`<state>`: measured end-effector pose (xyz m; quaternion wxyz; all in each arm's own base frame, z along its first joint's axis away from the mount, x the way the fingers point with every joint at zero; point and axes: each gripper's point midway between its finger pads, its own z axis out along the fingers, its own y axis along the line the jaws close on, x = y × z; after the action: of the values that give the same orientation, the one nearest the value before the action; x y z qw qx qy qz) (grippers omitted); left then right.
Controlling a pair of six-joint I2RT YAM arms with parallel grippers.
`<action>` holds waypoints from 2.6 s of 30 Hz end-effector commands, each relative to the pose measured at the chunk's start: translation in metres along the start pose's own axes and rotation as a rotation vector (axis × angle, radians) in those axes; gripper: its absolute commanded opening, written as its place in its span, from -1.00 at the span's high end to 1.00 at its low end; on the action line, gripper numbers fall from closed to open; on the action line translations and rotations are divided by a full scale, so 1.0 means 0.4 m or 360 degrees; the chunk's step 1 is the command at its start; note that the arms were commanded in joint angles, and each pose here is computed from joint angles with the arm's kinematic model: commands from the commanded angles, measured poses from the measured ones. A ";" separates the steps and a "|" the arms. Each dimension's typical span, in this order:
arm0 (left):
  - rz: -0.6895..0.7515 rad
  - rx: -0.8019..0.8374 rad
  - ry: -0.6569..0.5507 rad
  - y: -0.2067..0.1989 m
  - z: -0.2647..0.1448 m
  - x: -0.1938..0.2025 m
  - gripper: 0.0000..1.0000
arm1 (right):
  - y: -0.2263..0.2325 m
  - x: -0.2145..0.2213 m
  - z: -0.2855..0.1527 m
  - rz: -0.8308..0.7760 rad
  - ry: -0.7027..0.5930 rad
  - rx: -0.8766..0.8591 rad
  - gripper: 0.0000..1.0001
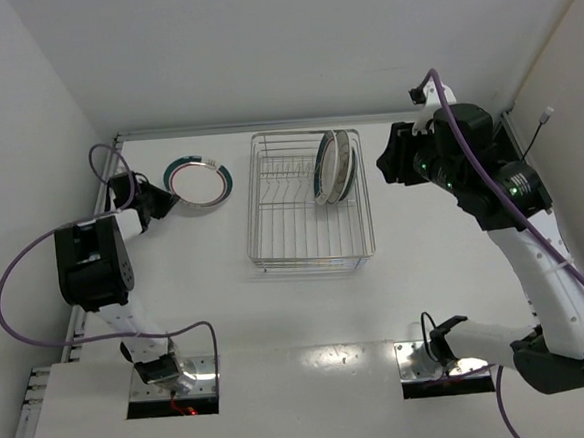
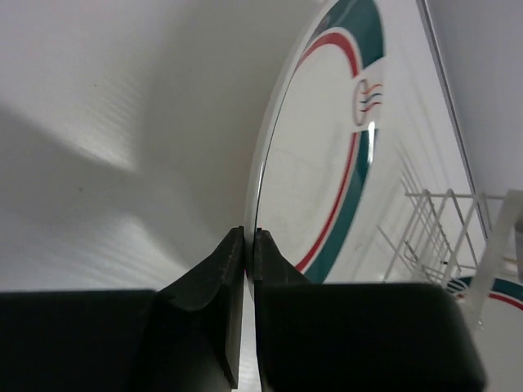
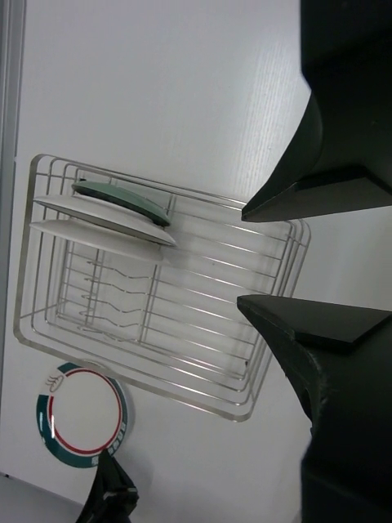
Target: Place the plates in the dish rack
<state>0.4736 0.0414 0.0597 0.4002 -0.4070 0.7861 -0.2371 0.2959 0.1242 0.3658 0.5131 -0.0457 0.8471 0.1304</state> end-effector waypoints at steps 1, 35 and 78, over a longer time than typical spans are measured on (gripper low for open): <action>0.0125 0.0190 -0.0128 -0.135 -0.111 -0.092 1.00 | 0.005 -0.004 -0.019 -0.0030 0.0000 -0.0026 0.24; 0.0209 0.1644 0.0587 -0.621 -0.770 0.403 1.00 | 0.329 0.097 0.134 0.0609 0.0000 -0.1514 0.40; 0.1109 -0.0053 -0.0391 -0.161 -0.624 0.092 -0.76 | 0.038 0.145 0.680 -0.0254 0.0242 0.0714 1.00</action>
<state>0.2806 -0.0175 0.2271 0.5310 -0.1429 0.8347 -0.0289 0.4933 0.2061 0.2005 0.4500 -0.0214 0.8878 -0.0939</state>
